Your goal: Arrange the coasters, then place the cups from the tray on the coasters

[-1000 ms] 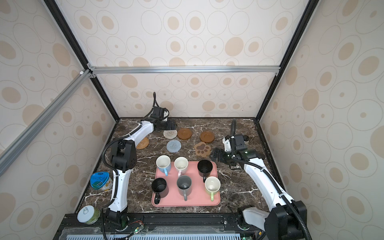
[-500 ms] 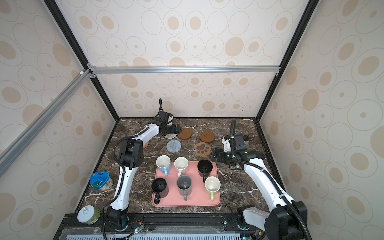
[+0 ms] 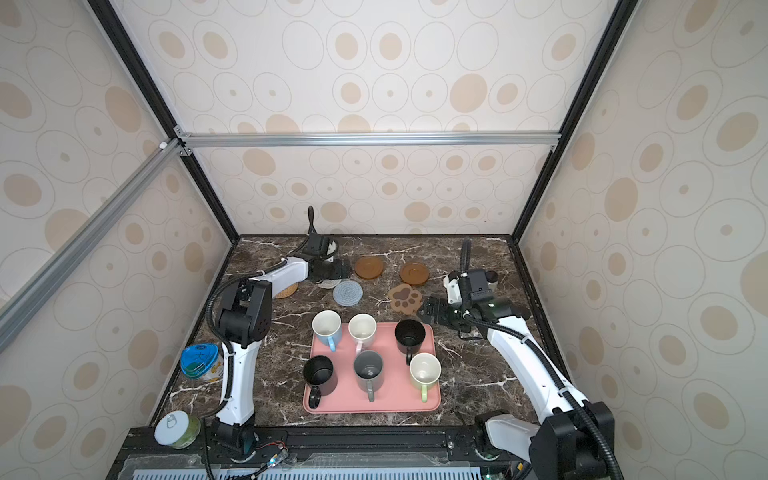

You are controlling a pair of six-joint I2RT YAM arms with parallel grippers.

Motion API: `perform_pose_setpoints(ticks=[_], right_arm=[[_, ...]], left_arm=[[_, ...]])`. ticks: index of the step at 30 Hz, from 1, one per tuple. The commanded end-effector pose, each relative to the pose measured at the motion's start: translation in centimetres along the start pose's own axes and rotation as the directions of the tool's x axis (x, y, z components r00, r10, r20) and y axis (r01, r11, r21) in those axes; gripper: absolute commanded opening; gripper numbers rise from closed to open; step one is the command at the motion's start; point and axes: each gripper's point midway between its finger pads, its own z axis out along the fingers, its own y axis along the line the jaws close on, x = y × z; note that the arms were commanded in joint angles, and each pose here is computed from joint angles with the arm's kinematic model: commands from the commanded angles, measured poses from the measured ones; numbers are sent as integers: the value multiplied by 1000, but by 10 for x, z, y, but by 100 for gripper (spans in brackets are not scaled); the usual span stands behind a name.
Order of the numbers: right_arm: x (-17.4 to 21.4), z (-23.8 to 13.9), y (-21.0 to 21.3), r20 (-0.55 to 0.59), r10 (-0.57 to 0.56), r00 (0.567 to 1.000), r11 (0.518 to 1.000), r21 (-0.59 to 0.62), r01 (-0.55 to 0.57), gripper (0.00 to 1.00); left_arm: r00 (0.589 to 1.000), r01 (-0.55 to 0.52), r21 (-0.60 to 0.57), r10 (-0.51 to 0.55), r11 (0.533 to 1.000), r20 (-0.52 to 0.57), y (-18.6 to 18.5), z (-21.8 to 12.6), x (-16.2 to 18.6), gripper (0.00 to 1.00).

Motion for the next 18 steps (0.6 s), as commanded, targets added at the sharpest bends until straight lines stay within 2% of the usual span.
perform_pose_setpoints(ticks=[1, 9, 18], right_arm=[[5, 5, 2, -24, 7, 1000, 1000, -2, -7, 99], [4, 5, 3, -26, -4, 1000, 1000, 1, 4, 99], [9, 5, 1, -29, -6, 1000, 1000, 12, 7, 99]], left_arm=[[995, 39, -49, -43, 998, -85, 21, 2, 34, 100], [993, 35, -78, -44, 996, -107, 31, -11, 59, 100], [993, 50, -92, -59, 995, -99, 36, -20, 67, 100]])
